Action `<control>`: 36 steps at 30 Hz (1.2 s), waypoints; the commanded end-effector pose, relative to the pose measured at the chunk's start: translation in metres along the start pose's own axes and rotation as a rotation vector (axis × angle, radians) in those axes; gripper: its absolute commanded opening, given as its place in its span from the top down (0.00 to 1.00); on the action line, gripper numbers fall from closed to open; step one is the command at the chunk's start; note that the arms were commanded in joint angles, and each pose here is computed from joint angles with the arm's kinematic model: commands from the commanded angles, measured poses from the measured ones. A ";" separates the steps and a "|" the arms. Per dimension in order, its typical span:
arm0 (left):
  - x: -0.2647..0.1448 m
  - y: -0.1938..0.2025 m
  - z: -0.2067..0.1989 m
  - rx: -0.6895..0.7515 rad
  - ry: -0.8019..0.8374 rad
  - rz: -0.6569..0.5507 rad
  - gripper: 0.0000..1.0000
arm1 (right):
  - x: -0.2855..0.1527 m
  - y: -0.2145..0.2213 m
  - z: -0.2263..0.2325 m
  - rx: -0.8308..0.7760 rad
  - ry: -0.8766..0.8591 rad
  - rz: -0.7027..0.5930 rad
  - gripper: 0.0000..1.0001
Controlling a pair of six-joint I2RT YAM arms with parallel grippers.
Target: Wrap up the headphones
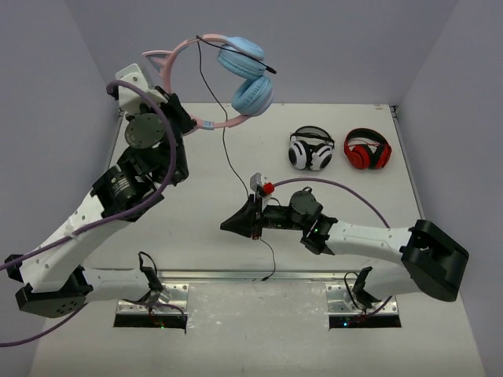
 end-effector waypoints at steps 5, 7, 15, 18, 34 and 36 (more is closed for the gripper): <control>0.035 -0.031 0.017 -0.084 -0.203 -0.085 1.00 | -0.006 0.003 0.025 -0.138 0.081 0.085 0.99; 0.045 -0.020 0.017 -0.037 -0.224 -0.070 1.00 | -0.008 0.002 0.029 -0.170 0.098 0.102 0.99; 0.073 0.042 0.015 0.101 -0.340 -0.014 1.00 | -0.015 -0.025 0.051 -0.250 0.160 0.170 0.99; 0.089 0.067 0.018 0.158 -0.349 0.023 1.00 | -0.023 -0.037 0.061 -0.288 0.172 0.168 0.99; 0.091 0.197 0.002 0.354 0.021 0.202 1.00 | -0.043 -0.126 0.091 -0.594 0.414 0.131 0.99; 0.087 0.195 -0.004 0.320 0.131 0.165 1.00 | -0.045 -0.133 0.088 -0.654 0.461 0.148 0.99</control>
Point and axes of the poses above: each gripper's point midway between its finger pads, its own x axis out along the fingers, its own z axis along the line the jaws close on, y = z × x, the point moved 9 cm from there along -x, back along the fingers, and after that the axes turned 15 degrees about x, right-handed, at the moved point
